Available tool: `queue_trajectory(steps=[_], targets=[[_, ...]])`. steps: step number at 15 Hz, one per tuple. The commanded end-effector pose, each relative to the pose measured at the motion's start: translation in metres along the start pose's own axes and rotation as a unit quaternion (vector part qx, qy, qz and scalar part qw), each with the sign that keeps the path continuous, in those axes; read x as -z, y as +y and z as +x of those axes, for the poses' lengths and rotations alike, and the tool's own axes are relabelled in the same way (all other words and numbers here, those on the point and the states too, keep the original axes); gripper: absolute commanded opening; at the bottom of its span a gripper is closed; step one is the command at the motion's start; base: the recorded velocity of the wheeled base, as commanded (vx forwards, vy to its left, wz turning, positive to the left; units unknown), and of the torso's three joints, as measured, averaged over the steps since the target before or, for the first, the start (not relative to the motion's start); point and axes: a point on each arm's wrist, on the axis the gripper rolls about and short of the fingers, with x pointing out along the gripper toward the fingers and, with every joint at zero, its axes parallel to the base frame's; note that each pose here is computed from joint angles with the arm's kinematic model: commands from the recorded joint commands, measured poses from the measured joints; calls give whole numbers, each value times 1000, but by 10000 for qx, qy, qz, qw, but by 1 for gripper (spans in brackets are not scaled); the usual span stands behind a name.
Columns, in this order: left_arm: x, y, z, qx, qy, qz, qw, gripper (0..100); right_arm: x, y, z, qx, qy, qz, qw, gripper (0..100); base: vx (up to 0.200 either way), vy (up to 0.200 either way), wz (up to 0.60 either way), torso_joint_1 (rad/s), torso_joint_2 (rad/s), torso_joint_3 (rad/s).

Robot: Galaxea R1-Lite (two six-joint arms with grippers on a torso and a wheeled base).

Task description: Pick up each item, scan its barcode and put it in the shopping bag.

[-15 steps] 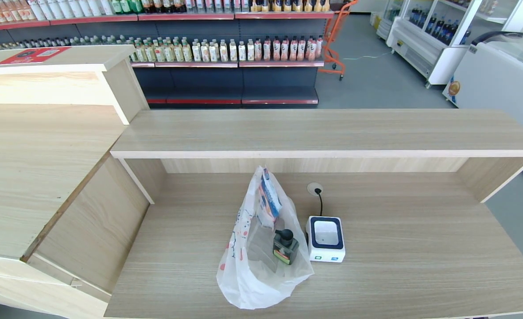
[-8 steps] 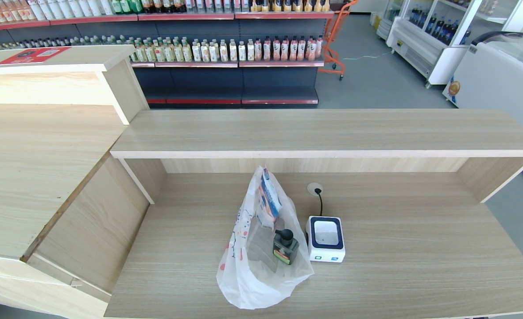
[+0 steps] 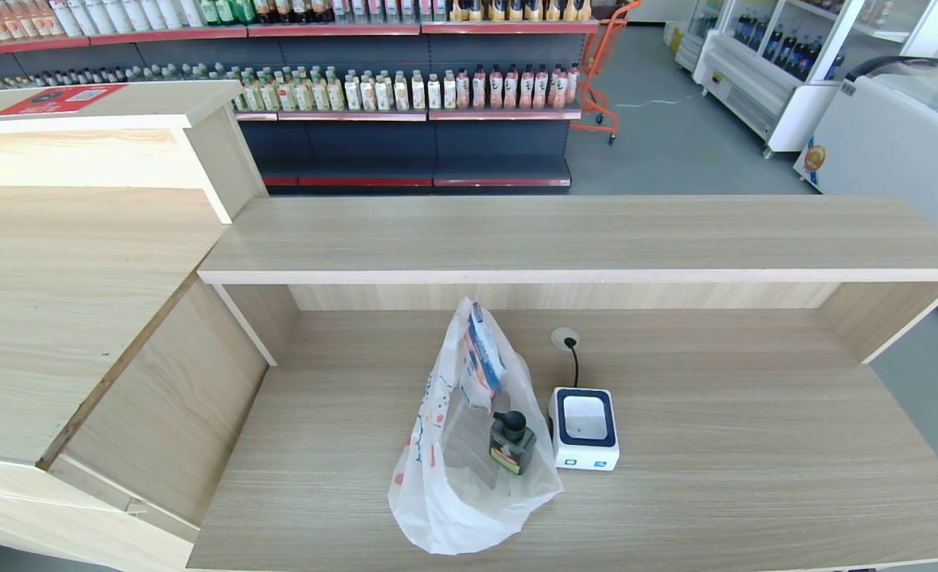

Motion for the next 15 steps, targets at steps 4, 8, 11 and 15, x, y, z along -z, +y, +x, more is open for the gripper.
queue_trajectory(steps=[4,8,11,15], targets=[[0,0,0,2,-3,20,10000,100,0,0,0,3,20,-2,10000,0,0,-100,0,0,1,1],[0,0,0,2,-3,58,10000,100,0,0,0,3,12,-2,10000,0,0,-200,0,2,-1,2],[0,0,0,2,-3,66,10000,100,0,0,0,34,13,5,10000,0,0,-200,0,14,4,-2],[0,0,0,2,-3,27,10000,100,0,0,0,26,13,-2,10000,0,0,-150,0,2,-2,2]])
